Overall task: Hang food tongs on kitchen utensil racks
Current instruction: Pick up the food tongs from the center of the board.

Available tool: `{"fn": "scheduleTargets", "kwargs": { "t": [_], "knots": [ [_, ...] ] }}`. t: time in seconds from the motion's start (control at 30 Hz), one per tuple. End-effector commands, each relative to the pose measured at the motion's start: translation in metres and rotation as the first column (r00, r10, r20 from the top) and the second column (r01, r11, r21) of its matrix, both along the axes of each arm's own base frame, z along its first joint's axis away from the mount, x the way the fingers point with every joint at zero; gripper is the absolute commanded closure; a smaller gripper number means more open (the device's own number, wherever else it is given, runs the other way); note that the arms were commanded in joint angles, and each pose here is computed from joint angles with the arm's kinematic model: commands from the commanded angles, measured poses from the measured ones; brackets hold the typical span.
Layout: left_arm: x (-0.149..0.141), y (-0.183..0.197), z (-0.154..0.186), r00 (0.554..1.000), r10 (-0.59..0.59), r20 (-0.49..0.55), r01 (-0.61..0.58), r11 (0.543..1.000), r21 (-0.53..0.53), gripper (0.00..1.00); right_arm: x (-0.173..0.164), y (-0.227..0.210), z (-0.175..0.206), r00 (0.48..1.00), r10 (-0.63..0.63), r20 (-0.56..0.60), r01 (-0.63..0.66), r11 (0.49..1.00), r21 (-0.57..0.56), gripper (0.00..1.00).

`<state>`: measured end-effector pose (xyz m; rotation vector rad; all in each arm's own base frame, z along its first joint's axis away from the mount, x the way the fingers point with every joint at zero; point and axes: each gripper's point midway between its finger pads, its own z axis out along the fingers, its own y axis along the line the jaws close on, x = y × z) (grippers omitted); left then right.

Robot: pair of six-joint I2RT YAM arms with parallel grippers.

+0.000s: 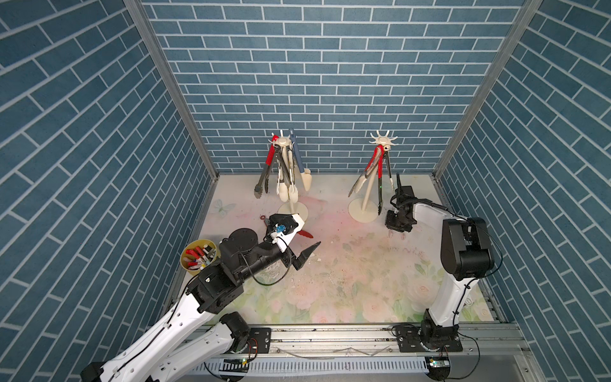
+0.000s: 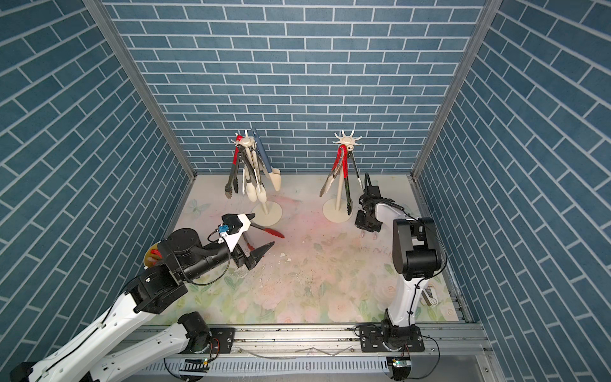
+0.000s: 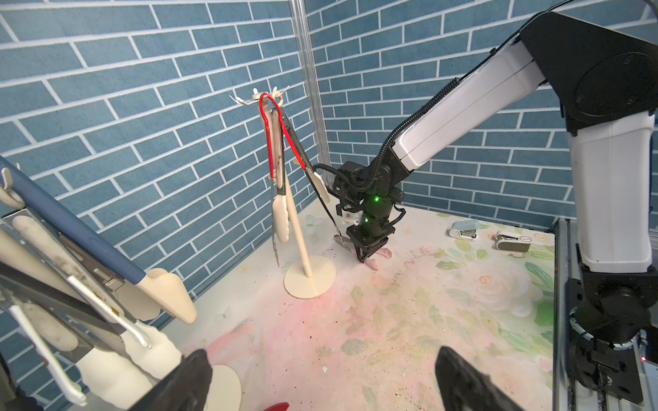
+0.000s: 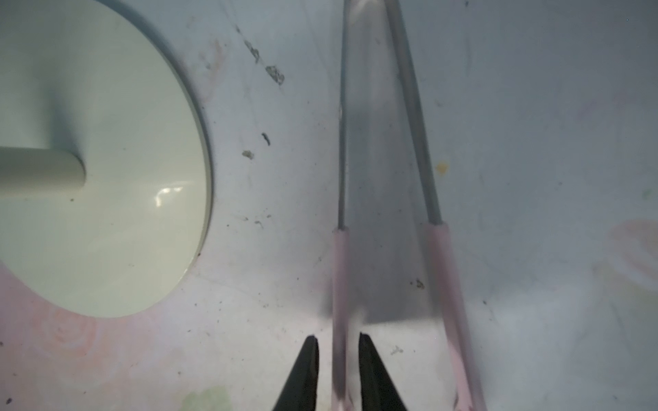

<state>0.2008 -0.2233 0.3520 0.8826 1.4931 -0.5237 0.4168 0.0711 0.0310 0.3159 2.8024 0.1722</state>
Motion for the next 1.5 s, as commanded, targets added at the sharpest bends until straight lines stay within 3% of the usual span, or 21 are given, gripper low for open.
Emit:
{"fn": "scheduleTargets", "kwargs": {
  "t": [0.0,0.27,0.87,1.03,1.27,1.47],
  "knots": [
    [0.005,0.003,-0.005,1.0,0.029,0.008,-0.029,1.0,0.005,0.01,0.0,-0.007,-0.005,1.0,0.004,-0.029,-0.005,0.999,-0.036,0.81],
    [0.013,0.009,-0.014,0.997,0.07,-0.009,-0.07,0.997,0.012,0.01,-0.004,-0.016,0.002,1.0,0.014,-0.017,-0.015,0.999,-0.05,0.99],
    [0.016,0.003,-0.025,0.997,0.05,-0.059,-0.049,0.999,0.012,0.01,0.002,-0.04,0.111,0.967,0.005,0.253,-0.003,1.0,-0.008,1.0],
    [0.017,0.001,-0.027,0.997,0.047,-0.069,-0.046,0.999,0.014,0.01,0.004,-0.034,0.155,0.919,0.04,0.393,-0.047,0.999,0.008,1.0],
    [0.017,0.001,-0.03,0.996,0.048,-0.075,-0.047,0.999,0.019,0.01,-0.002,-0.023,0.215,0.81,0.093,0.579,-0.122,0.992,0.011,1.0],
    [0.018,0.001,-0.031,0.996,0.05,-0.077,-0.048,0.999,0.02,0.01,-0.01,-0.013,0.244,0.727,0.148,0.671,-0.196,0.981,-0.004,1.0]
  ]
}}
